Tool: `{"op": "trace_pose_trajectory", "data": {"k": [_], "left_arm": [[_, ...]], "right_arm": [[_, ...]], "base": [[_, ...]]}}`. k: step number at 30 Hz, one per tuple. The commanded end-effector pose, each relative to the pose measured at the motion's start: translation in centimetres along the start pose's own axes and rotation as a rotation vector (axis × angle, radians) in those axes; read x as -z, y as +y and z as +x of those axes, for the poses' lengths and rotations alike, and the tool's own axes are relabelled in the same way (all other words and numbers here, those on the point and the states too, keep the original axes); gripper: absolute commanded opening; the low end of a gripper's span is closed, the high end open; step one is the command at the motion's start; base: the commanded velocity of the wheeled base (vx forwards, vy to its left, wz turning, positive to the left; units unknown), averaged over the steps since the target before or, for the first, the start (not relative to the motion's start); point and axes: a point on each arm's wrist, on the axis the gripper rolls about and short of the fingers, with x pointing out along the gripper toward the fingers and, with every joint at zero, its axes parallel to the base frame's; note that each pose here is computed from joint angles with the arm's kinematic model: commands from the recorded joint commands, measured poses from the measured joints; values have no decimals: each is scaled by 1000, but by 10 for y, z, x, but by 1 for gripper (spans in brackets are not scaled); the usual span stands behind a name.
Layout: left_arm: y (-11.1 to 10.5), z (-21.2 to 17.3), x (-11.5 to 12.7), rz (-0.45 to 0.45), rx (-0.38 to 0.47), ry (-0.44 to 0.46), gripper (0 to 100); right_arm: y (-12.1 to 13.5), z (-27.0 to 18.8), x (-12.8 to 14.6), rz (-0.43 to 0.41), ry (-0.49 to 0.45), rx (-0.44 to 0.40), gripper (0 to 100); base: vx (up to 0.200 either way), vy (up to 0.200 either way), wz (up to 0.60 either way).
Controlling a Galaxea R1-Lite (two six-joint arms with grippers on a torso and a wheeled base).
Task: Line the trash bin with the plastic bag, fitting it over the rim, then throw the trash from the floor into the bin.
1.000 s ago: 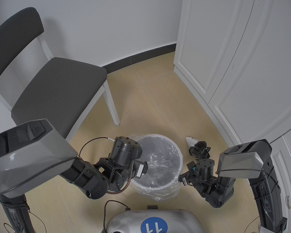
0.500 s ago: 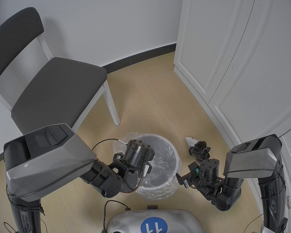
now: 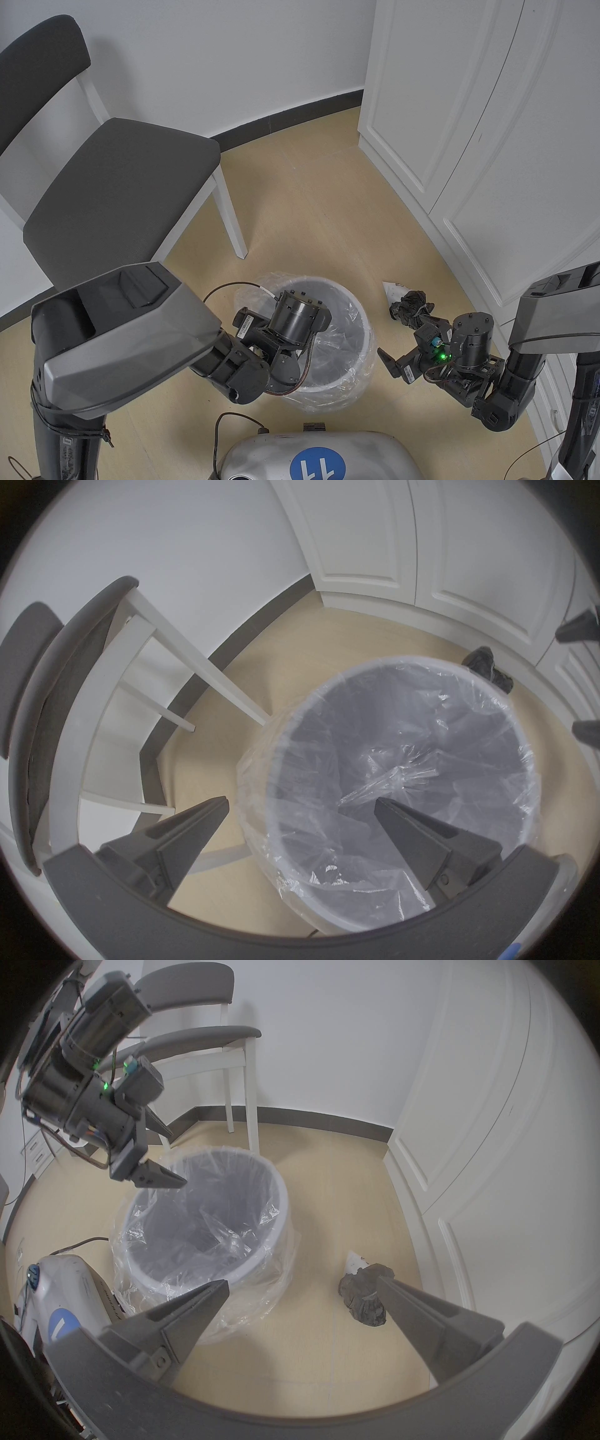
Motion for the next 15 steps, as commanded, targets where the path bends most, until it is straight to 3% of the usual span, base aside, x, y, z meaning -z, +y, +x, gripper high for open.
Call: {"op": "trace_pose_trajectory", "data": {"k": [1, 9, 15], "left_arm": [[-10, 10, 4, 36, -7, 7, 100], [-7, 4, 10, 133, -63, 31, 100], [12, -18, 18, 222, -55, 70, 100]], "right_arm": [[-3, -3, -5, 3, -17, 9, 100], [-8, -2, -4, 4, -14, 25, 100], [-10, -2, -4, 6, -15, 28, 100]], "base": [[0, 0, 0], [0, 0, 0], [0, 0, 0]]}}
